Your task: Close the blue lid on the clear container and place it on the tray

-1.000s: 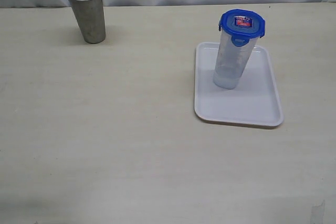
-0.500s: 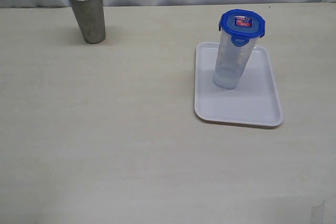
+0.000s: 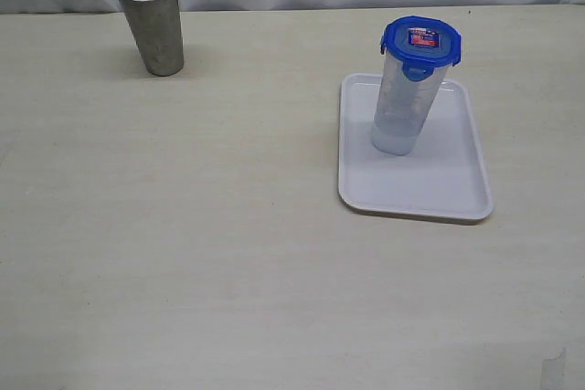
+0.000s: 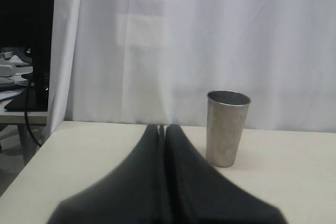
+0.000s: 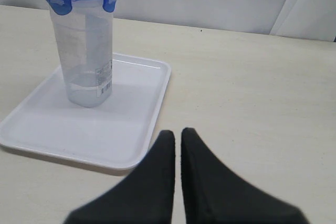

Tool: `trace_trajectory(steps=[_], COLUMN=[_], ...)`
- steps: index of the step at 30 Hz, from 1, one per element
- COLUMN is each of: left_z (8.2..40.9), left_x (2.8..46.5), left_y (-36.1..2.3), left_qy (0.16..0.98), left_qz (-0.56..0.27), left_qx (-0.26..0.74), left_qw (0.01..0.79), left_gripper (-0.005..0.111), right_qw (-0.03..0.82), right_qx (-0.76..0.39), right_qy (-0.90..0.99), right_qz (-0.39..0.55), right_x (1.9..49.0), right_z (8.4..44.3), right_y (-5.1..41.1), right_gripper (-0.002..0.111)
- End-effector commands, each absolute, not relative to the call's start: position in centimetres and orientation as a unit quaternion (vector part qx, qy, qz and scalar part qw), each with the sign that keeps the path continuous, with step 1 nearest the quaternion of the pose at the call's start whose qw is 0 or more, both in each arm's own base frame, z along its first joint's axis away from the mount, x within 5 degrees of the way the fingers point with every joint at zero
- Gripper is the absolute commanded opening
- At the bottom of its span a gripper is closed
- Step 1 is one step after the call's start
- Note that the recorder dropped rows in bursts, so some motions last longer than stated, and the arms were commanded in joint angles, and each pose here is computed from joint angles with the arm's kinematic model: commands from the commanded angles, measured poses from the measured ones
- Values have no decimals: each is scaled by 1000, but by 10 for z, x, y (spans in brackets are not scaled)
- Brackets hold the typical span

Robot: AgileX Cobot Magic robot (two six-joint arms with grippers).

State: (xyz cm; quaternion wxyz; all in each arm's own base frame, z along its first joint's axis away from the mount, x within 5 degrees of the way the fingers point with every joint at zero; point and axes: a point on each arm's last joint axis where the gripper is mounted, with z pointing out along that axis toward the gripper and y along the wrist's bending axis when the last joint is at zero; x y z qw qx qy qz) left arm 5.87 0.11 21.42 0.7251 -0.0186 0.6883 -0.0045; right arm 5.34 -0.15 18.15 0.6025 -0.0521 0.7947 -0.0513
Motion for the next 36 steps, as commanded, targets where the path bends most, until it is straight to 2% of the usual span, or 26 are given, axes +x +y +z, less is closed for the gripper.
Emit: trace_trajectory(steps=[1,10,25,36], left_z=[215,214,199,190], left_x=[56,56,56,55], left_y=[1,2,1,2], left_qy=[680,670,728,764], left_qz=[-8,-6,54,53], left_qx=[-21,-23,41,43], left_qw=[733,742,682,641], left_gripper=[0,0,0,0], right_qw=[609,609,609,609], right_qx=[-51,-51,-51,-51], right_qy=[790,790,790,790], right_qz=[-53,-53,-53,-53], right_x=[53,53,53,53], right_z=[182,182,182,182], right_y=[-2,-2,-2,-2], right_gripper=[4,4,4,4])
